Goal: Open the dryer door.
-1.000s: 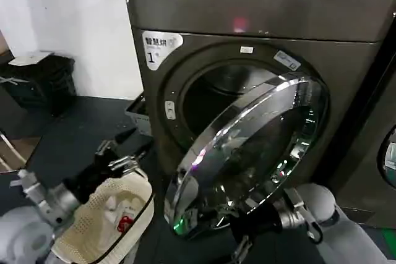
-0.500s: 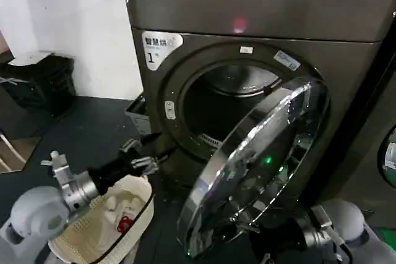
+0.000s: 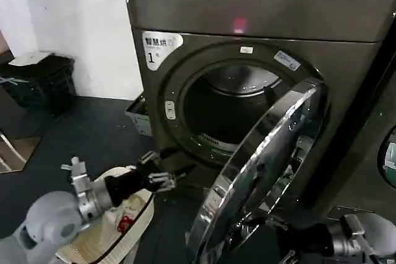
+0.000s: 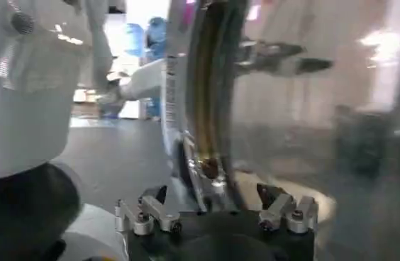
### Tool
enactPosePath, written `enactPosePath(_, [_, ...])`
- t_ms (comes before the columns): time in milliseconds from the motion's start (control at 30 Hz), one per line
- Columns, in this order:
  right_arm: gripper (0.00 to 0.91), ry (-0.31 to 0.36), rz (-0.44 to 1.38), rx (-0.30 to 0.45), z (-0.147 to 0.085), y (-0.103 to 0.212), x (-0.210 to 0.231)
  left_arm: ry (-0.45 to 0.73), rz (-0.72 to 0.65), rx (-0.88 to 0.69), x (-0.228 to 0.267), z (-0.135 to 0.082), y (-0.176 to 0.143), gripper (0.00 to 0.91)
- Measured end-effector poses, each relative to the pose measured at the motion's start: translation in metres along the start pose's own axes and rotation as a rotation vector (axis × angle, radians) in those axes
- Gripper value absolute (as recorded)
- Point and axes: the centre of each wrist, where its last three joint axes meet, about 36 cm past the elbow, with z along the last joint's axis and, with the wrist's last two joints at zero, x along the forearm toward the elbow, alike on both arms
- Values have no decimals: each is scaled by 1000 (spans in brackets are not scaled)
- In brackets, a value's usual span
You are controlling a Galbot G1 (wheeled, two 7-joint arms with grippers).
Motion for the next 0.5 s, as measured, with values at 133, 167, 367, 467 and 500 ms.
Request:
enactPosePath(133, [907,-3,68,-13,7,10,18,11,33,6,-5,4,-7,907])
enactPosePath(167, [907,-2,84,-12,7,12,22,13,42,7,-6,5,-9,907])
enactPosePath(367, [907,-21,217,-6,15,26,52,19,90,8,-15,10,-19,907])
enactPosePath(467, [907,-7,297,12,17,36,70,23,104,-3,-21,13,-23,907])
enactPosePath(500, [907,-12,322,19,17,40,75,22,111,-4,-23,14,-24,907])
